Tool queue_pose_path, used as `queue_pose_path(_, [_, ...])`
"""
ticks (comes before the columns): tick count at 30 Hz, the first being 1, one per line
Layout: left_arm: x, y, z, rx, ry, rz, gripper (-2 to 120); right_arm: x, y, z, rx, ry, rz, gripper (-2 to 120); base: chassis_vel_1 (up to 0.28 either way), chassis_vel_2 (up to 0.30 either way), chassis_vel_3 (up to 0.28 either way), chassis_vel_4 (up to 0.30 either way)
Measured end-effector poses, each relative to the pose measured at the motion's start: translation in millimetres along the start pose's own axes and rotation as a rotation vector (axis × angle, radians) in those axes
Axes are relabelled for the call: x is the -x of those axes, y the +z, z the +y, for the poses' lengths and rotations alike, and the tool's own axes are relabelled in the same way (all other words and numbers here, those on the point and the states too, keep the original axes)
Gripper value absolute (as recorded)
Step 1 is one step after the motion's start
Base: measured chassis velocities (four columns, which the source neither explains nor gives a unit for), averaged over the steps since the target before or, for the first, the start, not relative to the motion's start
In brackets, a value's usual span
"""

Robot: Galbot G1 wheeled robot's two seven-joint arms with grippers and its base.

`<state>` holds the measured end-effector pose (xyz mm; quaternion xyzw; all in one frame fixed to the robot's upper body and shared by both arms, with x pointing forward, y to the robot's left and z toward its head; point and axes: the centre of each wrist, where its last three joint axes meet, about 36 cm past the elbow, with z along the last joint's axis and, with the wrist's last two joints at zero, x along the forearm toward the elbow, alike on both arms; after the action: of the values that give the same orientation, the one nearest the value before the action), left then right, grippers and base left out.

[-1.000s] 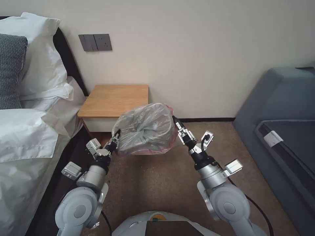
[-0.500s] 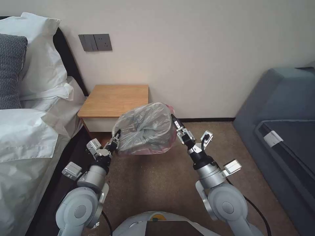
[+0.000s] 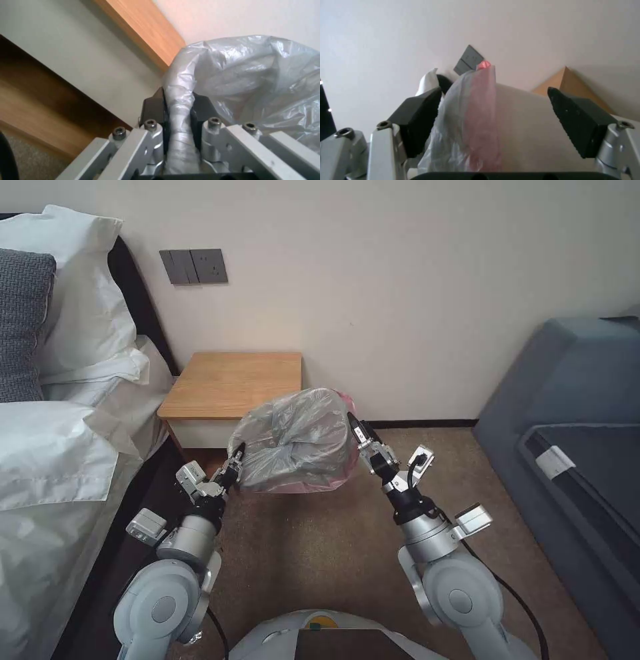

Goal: Pick up the garbage bag from the table and place it over the trash can.

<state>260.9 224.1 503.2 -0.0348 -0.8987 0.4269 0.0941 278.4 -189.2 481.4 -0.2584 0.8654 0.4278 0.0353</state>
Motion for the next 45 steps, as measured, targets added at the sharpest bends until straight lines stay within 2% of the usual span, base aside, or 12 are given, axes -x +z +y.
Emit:
queue_pose_path(14, [-3, -2.0, -4.3, -0.002, 0.010, -0.008, 9, 11, 2, -9, 0.046, 0.004, -0.014, 82, 0.000, 0.000, 0.000, 0.000])
queue_pose_path(18, [-3, -1.8, -4.9, -0.004, 0.010, -0.009, 9, 13, 4, -11, 0.051, 0.004, -0.012, 69, 0.000, 0.000, 0.000, 0.000])
queue_pose_path(21, [-3, -1.5, -5.6, -0.007, 0.011, -0.010, 9, 15, 4, -13, 0.062, 0.002, -0.013, 55, 0.000, 0.000, 0.000, 0.000])
queue_pose_path(22, [-3, -1.5, -5.6, -0.007, 0.011, -0.010, 9, 15, 4, -13, 0.062, 0.002, -0.013, 55, 0.000, 0.000, 0.000, 0.000])
queue_pose_path(25, [-2, -1.6, -6.0, -0.008, 0.012, -0.011, 9, 17, 6, -11, 0.089, -0.006, -0.016, 41, 0.000, 0.000, 0.000, 0.000])
queue_pose_path(26, [-2, -1.6, -6.0, -0.008, 0.012, -0.011, 9, 17, 6, -11, 0.089, -0.006, -0.016, 41, 0.000, 0.000, 0.000, 0.000])
queue_pose_path(29, [-2, -2.1, -6.3, -0.006, 0.014, -0.012, 9, 16, 7, -10, 0.100, -0.013, -0.017, 25, 0.000, 0.000, 0.000, 0.000])
queue_pose_path(33, [-1, -2.1, -6.1, -0.006, 0.014, -0.013, 9, 15, 7, -9, 0.102, -0.020, -0.020, 15, 0.000, 0.000, 0.000, 0.000])
queue_pose_path(35, [-1, -1.9, -5.8, -0.007, 0.013, -0.013, 9, 13, 5, -6, 0.100, -0.028, -0.026, 5, 0.000, 0.000, 0.000, 0.000])
queue_pose_path(37, [-1, -1.8, -5.5, -0.007, 0.012, -0.012, 9, 11, 2, -4, 0.095, -0.038, -0.035, 0, 0.000, 0.000, 0.000, 0.000])
queue_pose_path(42, [0, -2.3, -3.3, -0.001, 0.010, -0.008, 9, 4, -5, -4, 0.050, -0.054, -0.036, 0, 0.000, 0.000, 0.000, 0.000])
queue_pose_path(45, [2, -4.6, 5.1, 0.028, 0.025, 0.024, 9, -7, -18, -13, -0.058, -0.074, 0.010, 0, 0.000, 0.000, 0.000, 0.000])
